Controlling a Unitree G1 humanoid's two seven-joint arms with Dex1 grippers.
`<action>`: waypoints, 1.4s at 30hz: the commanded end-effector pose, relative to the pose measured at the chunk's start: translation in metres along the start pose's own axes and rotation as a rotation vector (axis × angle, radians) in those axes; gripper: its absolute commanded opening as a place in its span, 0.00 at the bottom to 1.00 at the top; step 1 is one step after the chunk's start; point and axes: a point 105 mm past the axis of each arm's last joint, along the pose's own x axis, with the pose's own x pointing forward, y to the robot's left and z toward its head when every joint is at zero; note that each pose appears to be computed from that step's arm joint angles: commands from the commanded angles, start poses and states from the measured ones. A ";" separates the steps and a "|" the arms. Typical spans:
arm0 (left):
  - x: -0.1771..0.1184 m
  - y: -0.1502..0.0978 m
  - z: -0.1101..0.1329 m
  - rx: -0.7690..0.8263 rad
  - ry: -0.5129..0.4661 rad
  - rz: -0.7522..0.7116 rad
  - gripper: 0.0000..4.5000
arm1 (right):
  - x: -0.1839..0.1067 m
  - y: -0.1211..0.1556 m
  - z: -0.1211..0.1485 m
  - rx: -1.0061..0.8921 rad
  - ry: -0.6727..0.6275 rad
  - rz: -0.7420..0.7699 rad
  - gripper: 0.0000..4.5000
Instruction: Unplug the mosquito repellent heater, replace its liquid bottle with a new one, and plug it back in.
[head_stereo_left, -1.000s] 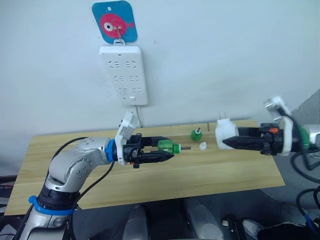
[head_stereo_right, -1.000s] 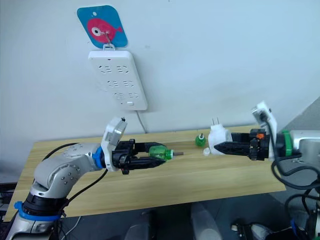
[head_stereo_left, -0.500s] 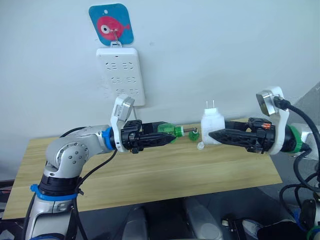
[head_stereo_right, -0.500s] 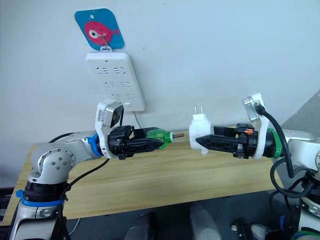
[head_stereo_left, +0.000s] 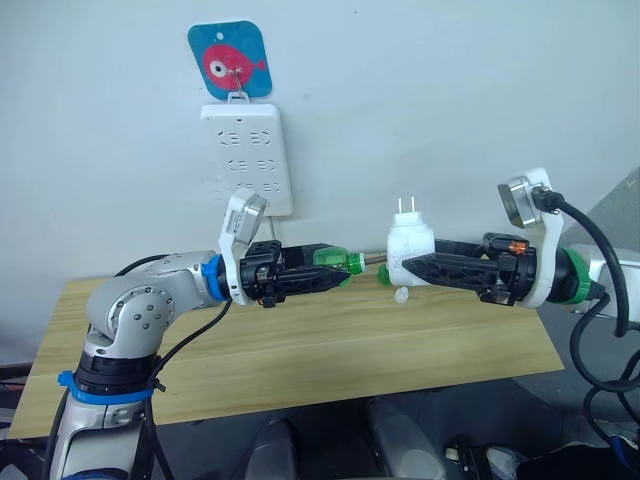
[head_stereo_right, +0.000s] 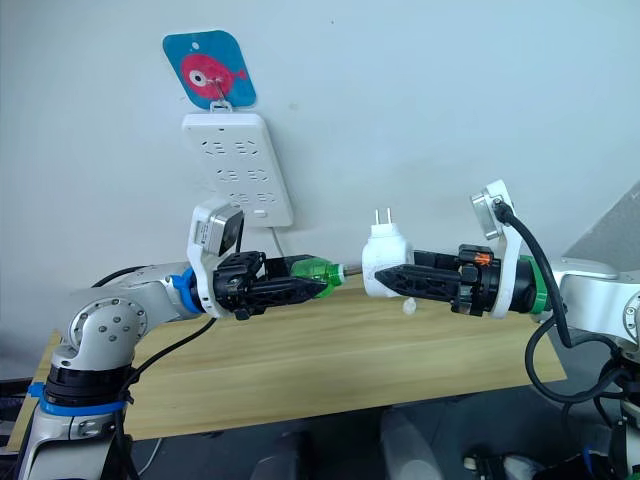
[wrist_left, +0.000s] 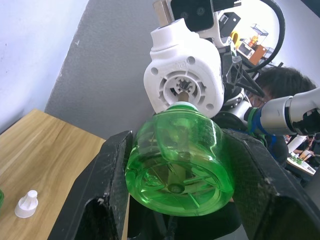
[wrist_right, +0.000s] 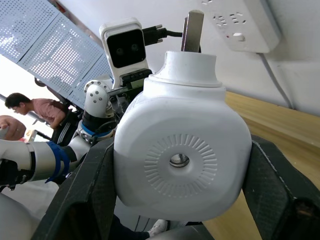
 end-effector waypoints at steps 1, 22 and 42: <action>0.003 -0.008 0.003 0.049 0.013 -0.039 0.53 | 0.000 0.009 0.005 -0.042 -0.004 0.020 0.67; 0.009 -0.009 -0.006 0.066 0.045 -0.055 0.53 | 0.009 0.007 -0.003 -0.056 0.092 0.057 0.67; 0.010 0.000 -0.008 0.087 0.032 -0.004 0.53 | 0.011 0.005 -0.004 -0.031 0.085 0.068 0.67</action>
